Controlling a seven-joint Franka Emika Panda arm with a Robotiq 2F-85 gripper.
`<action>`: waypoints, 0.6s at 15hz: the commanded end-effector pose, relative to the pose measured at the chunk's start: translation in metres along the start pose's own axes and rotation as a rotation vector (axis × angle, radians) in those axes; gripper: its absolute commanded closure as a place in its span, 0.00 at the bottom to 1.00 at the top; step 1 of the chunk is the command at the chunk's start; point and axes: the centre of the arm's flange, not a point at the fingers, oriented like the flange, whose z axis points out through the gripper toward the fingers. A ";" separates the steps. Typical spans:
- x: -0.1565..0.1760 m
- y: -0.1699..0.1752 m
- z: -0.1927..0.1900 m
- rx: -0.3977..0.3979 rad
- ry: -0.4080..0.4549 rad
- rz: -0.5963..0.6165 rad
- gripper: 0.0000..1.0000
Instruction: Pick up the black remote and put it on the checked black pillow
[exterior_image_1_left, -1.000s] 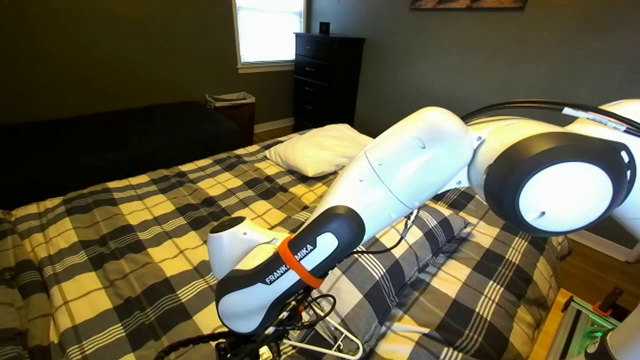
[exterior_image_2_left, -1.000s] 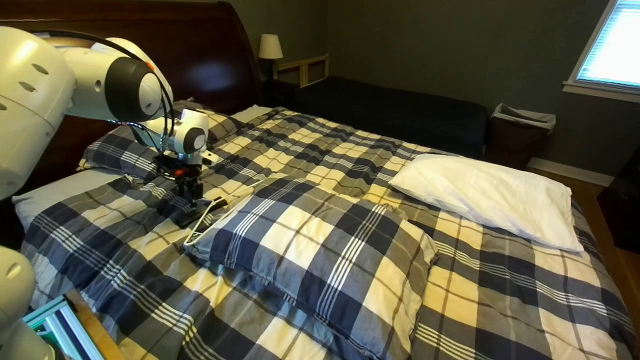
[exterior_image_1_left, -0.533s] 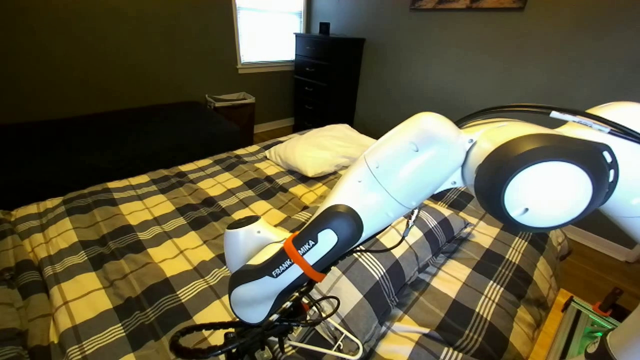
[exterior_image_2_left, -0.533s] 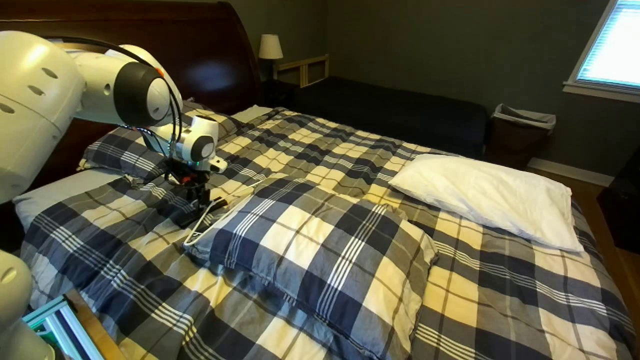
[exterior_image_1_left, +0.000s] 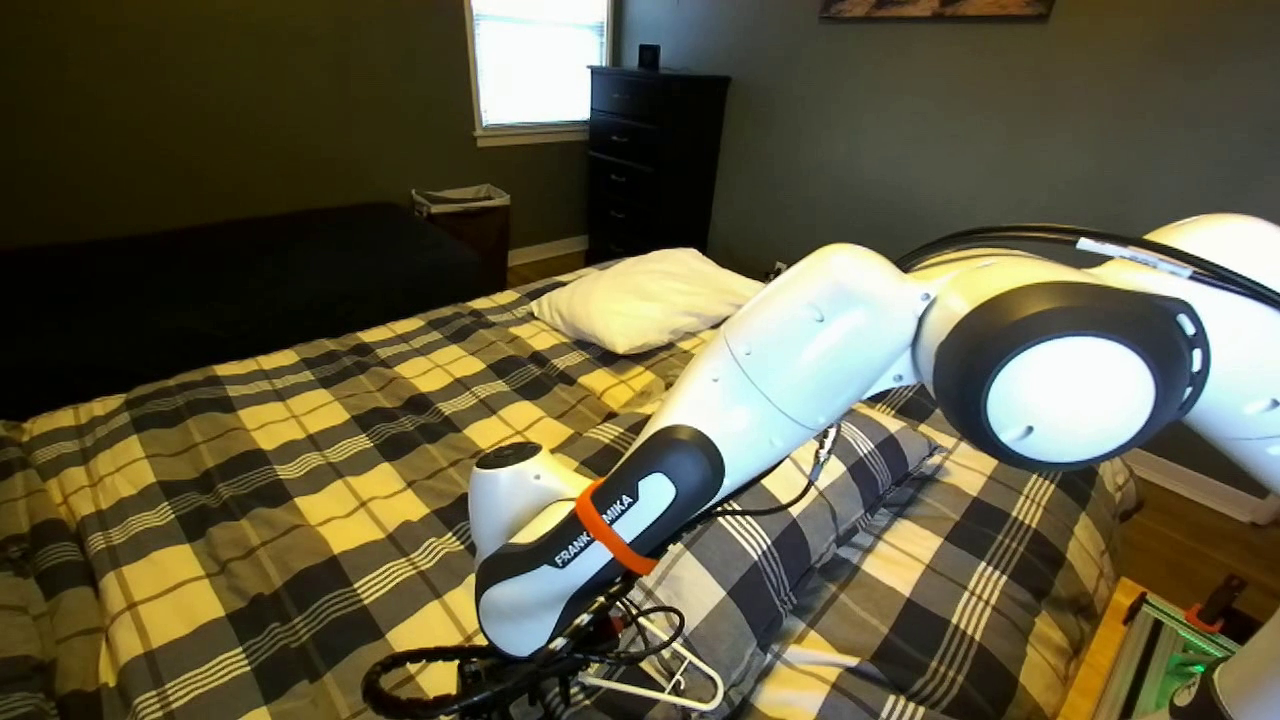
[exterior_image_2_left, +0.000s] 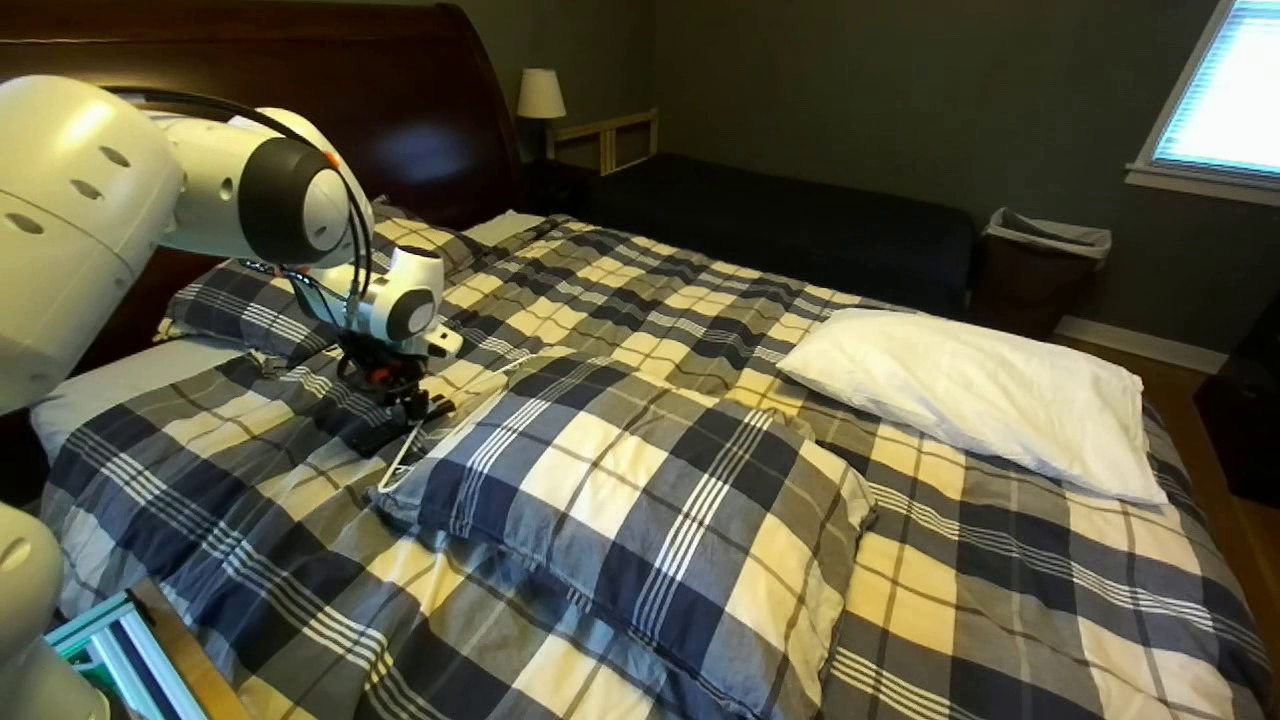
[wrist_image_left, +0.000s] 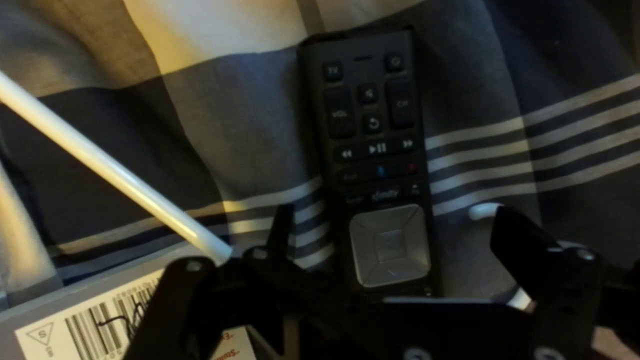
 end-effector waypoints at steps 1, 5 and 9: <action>0.003 -0.001 0.010 -0.004 0.023 0.014 0.02; 0.000 -0.001 0.014 -0.007 -0.004 0.077 0.17; -0.012 -0.014 0.020 -0.021 -0.008 0.164 0.17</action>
